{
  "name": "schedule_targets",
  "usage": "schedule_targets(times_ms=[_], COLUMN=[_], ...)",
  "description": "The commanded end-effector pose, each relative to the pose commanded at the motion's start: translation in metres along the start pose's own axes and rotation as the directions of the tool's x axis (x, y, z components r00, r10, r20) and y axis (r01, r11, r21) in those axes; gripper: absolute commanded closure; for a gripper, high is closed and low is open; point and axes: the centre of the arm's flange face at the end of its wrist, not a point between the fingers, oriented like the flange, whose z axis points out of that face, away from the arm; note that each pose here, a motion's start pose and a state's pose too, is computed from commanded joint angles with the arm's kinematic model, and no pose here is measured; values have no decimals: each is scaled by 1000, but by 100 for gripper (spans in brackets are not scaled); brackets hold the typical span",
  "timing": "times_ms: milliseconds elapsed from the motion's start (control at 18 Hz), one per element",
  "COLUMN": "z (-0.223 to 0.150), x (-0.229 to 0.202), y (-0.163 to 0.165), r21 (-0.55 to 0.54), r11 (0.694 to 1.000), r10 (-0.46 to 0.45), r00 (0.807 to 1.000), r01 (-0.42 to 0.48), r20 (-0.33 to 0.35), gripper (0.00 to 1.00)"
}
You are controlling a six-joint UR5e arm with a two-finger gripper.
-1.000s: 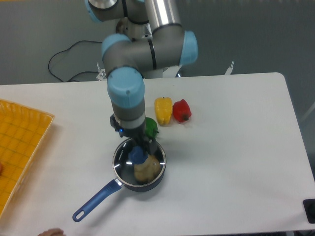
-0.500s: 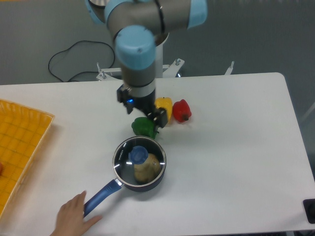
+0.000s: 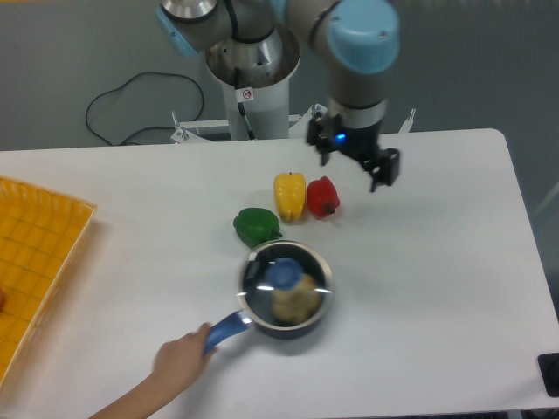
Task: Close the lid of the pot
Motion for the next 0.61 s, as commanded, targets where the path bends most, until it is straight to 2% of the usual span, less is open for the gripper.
schedule_targets(times_ms=[111,278,444,611], z=[18,15,28,22], x=[-12,-20,-24,-27], y=[11,15,4,5], r21=[-4,17,23,25], r11=[1000,1000,992,988], r10=[-4,-4,121,150], r00=[999,1000,992,988], r01=[4,5,-121,-150], r20=[-32,-15,-36,-23], gripper=[0,0,0,0])
